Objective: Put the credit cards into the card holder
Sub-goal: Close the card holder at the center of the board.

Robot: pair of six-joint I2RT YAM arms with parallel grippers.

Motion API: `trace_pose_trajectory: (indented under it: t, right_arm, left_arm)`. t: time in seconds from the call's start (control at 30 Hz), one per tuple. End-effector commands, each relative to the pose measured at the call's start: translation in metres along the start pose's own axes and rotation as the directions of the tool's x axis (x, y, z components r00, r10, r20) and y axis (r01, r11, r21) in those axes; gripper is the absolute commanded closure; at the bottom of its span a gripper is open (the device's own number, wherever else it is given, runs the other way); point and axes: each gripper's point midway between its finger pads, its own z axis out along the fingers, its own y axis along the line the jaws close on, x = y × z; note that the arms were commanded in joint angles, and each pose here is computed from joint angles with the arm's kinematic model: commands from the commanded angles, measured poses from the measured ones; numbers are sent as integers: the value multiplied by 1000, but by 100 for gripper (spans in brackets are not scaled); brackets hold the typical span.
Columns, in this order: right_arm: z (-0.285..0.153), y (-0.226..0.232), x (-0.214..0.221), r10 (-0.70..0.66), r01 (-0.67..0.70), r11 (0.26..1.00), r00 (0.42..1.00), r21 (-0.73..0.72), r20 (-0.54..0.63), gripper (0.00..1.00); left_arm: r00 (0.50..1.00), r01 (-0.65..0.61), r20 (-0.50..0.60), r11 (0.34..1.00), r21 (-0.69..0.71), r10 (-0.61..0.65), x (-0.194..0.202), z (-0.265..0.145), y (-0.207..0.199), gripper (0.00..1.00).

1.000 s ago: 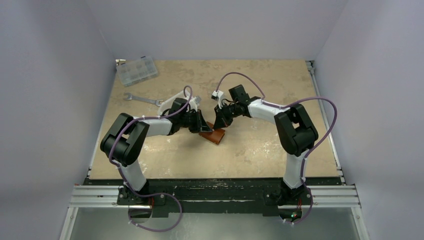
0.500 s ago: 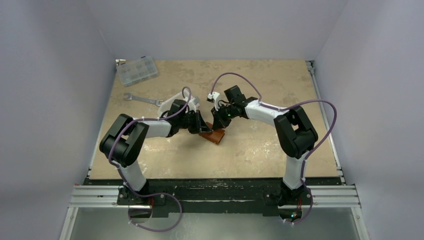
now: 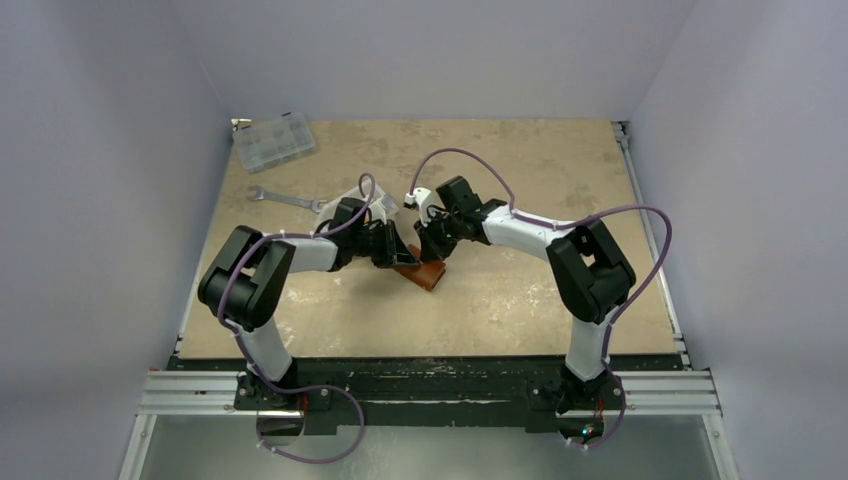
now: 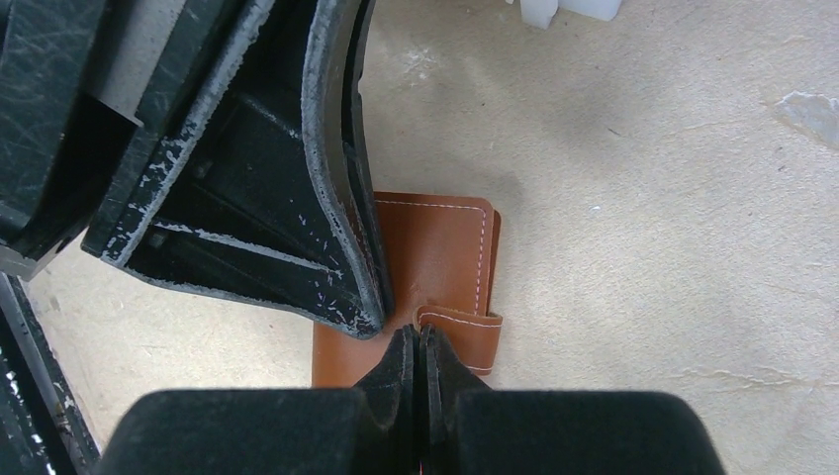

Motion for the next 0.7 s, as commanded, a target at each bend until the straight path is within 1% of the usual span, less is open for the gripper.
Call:
trace_pose_trajectory:
  t: [0.0, 0.1, 0.2, 0.27, 0.43, 0.5, 0.67]
  right_arm:
    - [8, 43, 68, 102, -124, 988, 969, -88, -223, 100]
    - [11, 51, 69, 114, -143, 981, 972, -132, -208, 100]
    - [14, 60, 77, 154, -191, 967, 966, -167, -208, 100]
    - [15, 63, 74, 185, -216, 959, 968, -185, -172, 100]
    - [4, 51, 67, 293, -311, 930, 949, -195, -113, 100]
    - [-1, 46, 69, 286, -300, 937, 953, -181, -101, 100]
    - [1, 38, 74, 253, -268, 956, 959, -122, -124, 100]
  left_arm:
    - [998, 62, -13, 968, -245, -67, 21, 1, 69, 100]
    - [998, 64, -1, 967, -246, -67, 19, 0, 69, 100]
    - [997, 69, 6, 961, -268, -70, 19, -4, 76, 100]
    - [997, 75, 5, 957, -280, -77, 21, -6, 82, 100]
    - [996, 78, -8, 956, -281, -83, 28, -7, 86, 100]
    - [997, 72, -5, 956, -284, -76, 27, -8, 85, 100]
    - [997, 75, 2, 964, -257, -77, 23, -6, 79, 100]
